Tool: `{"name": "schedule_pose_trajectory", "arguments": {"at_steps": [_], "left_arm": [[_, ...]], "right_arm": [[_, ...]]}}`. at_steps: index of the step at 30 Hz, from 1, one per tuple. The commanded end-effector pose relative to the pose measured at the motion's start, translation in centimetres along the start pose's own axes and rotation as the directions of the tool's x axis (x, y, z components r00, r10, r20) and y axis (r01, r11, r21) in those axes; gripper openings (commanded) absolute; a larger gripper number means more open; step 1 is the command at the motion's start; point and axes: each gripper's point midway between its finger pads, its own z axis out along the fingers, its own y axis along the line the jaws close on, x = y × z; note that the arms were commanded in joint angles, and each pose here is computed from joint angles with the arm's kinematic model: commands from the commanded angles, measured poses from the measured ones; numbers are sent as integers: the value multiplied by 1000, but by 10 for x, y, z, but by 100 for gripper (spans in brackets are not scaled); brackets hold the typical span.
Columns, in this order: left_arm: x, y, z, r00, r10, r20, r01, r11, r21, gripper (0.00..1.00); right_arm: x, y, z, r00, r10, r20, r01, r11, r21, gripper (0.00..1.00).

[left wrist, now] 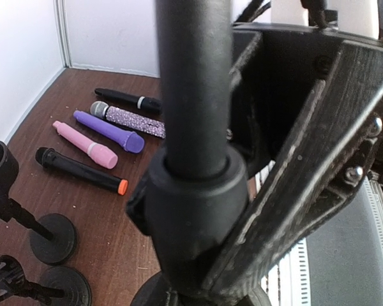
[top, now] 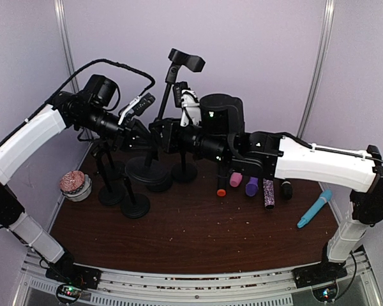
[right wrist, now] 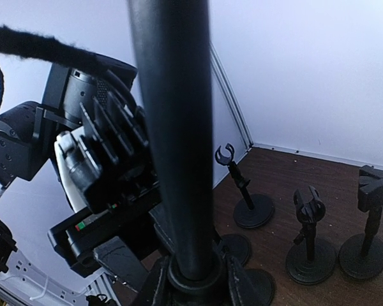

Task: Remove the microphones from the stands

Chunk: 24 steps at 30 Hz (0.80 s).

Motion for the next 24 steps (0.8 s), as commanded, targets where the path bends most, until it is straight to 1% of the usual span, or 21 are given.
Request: {"name": "schedule_pose_trajectory", "arguments": {"at_steps": [1, 4, 7, 9, 12, 14, 16, 19, 20, 21, 22, 24], "left_arm": [[-28, -22, -12, 990, 94, 102, -101, 993, 65, 0], [-30, -42, -17, 987, 97, 130, -117, 981, 157, 0], [-33, -58, -22, 984, 85, 159, -120, 967, 226, 0], [-37, -67, -26, 980, 69, 185, -119, 955, 272, 0], [-43, -76, -30, 976, 36, 216, -108, 938, 330, 0], [-47, -81, -33, 972, 16, 233, -103, 925, 366, 0], [-50, -87, -36, 969, 2, 248, -103, 912, 397, 0], [-53, -91, -39, 965, -16, 260, -100, 899, 426, 0], [-54, -92, -39, 965, -18, 262, -100, 898, 429, 0], [-54, -91, -40, 965, -19, 261, -98, 898, 429, 0], [-53, -91, -39, 965, -18, 260, -98, 899, 426, 0], [-53, -90, -38, 967, -13, 255, -98, 904, 416, 0]], "right_arm": [[-30, 36, -17, 996, 47, 69, -29, 969, -245, 2], [-43, 66, -40, 993, 70, 93, -19, 886, -463, 1], [-55, 87, -67, 990, 85, 115, 5, 785, -620, 1], [-57, 97, -80, 990, 82, 114, 19, 724, -689, 0], [-60, 112, -99, 992, 89, 93, 19, 611, -791, 0], [-61, 121, -114, 993, 98, 72, 11, 520, -854, 0], [-63, 129, -131, 993, 112, 48, -3, 413, -911, 0], [-65, 134, -148, 992, 130, 2, -37, 294, -955, 0], [-66, 133, -151, 991, 136, -5, -42, 271, -962, 1], [-67, 133, -153, 990, 140, -13, -49, 256, -966, 5], [-68, 131, -152, 989, 147, -17, -55, 257, -965, 9], [-68, 124, -143, 988, 155, -15, -62, 305, -950, 17]]}}
